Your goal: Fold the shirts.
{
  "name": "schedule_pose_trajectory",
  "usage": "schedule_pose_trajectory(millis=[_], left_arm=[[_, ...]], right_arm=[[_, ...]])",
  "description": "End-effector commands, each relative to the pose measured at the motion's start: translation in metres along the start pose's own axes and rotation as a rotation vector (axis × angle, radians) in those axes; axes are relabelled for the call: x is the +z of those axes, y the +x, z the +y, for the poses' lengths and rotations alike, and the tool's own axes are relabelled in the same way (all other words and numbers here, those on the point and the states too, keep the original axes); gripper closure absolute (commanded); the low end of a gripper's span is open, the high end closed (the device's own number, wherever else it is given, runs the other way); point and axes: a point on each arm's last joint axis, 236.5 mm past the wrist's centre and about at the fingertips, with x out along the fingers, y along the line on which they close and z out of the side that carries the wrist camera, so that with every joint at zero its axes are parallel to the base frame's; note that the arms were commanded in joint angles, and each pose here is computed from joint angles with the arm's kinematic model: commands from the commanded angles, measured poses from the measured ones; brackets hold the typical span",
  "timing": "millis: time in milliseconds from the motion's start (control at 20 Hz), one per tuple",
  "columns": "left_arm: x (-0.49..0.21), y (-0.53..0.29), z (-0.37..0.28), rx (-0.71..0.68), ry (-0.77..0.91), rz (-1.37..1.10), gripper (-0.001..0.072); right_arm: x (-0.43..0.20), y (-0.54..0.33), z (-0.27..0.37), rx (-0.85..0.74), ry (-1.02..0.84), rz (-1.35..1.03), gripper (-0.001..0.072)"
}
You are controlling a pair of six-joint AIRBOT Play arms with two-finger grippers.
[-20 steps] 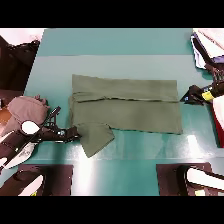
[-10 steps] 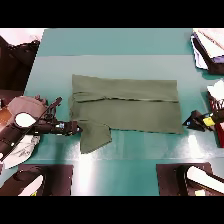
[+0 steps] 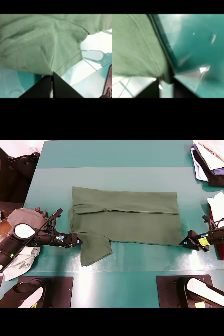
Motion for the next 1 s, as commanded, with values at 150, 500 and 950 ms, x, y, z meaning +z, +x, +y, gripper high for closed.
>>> schedule_pose_trajectory(millis=[150, 500, 950], left_arm=[[-0.015, -0.004, -0.007, -0.017, 0.014, 0.066, 0.0681], [-0.052, -0.050, -0.046, -0.069, 0.103, 0.077, 0.0681], [0.034, -0.068, -0.045, -0.028, 0.117, -0.322, 0.0681]], right_arm=[[-0.005, 0.003, 0.013, -0.026, -0.079, 0.034, 0.0693], [-0.039, -0.062, 0.026, -0.078, -0.151, -0.050, 0.0694], [0.012, -0.081, 0.083, 0.051, -0.224, -0.359, 0.0695]])
